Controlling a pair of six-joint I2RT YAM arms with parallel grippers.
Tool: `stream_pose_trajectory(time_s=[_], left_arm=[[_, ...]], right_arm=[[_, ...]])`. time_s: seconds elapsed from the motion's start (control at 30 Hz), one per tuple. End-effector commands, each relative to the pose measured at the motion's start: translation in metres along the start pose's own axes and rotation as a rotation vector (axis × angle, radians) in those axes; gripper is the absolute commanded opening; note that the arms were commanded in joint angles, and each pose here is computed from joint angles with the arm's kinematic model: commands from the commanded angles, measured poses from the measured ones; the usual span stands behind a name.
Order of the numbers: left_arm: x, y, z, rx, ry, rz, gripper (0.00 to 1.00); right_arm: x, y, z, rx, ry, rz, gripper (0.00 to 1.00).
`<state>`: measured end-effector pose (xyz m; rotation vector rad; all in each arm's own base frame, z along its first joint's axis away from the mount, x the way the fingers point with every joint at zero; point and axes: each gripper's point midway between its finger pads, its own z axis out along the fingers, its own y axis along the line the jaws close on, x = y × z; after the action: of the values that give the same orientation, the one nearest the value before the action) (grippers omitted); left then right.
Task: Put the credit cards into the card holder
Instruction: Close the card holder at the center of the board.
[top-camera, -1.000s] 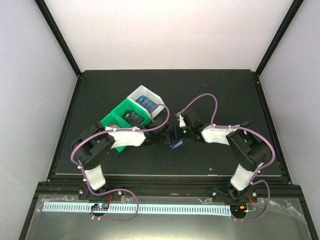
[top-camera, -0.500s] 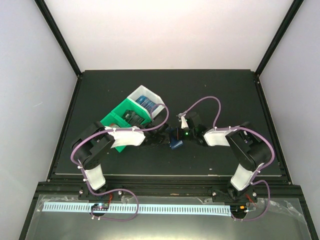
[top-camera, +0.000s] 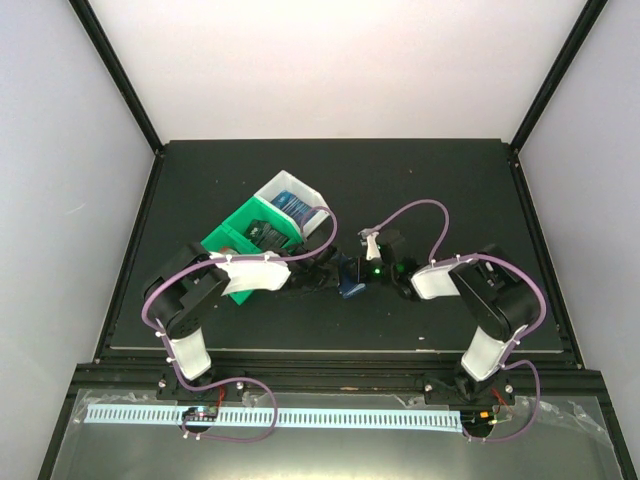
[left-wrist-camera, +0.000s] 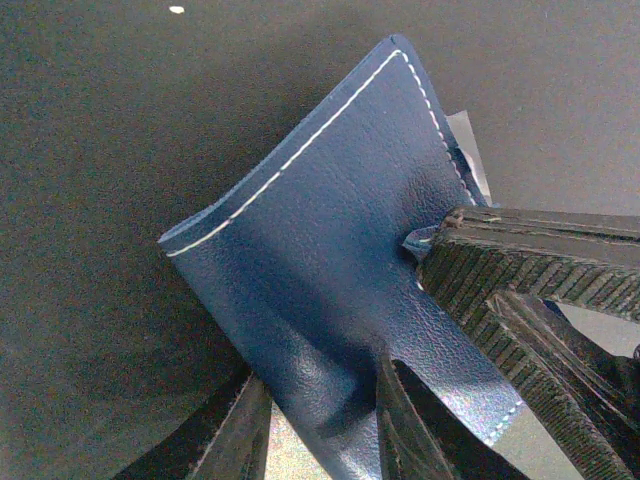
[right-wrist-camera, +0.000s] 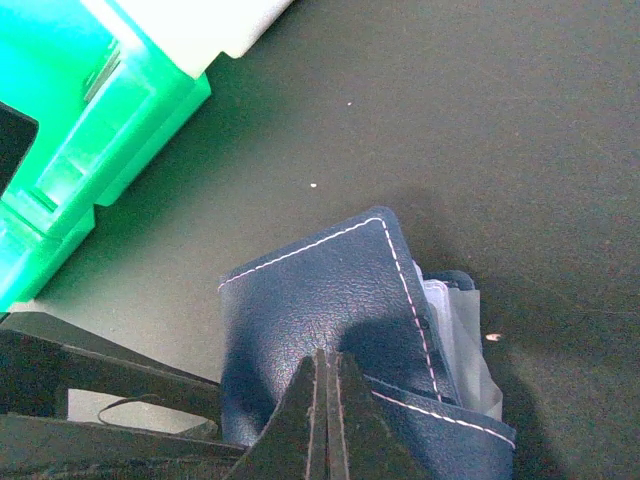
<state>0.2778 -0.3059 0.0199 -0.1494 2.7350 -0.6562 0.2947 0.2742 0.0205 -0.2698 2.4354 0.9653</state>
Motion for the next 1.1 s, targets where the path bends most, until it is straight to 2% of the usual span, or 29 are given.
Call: stream_pose_trajectory(time_s=[0.0,0.47,0.73,1.07], left_arm=[[0.017,0.047,0.023,-0.150,0.061,-0.022,0.31],[0.012,0.035,0.028,-0.110,0.061,-0.031,0.28],[0.009,0.027,0.030,-0.081,0.063,-0.042,0.28],[-0.008,0.016,0.027,-0.039,0.046,-0.060,0.28]], right_arm=[[0.170,-0.083,-0.030,0.323,0.518,0.218,0.01],[0.182,-0.087,-0.035,0.383,0.532,0.193,0.01],[0.179,-0.088,-0.039,0.454,0.510,0.124,0.01],[0.173,-0.072,-0.039,0.422,0.470,0.044,0.01]])
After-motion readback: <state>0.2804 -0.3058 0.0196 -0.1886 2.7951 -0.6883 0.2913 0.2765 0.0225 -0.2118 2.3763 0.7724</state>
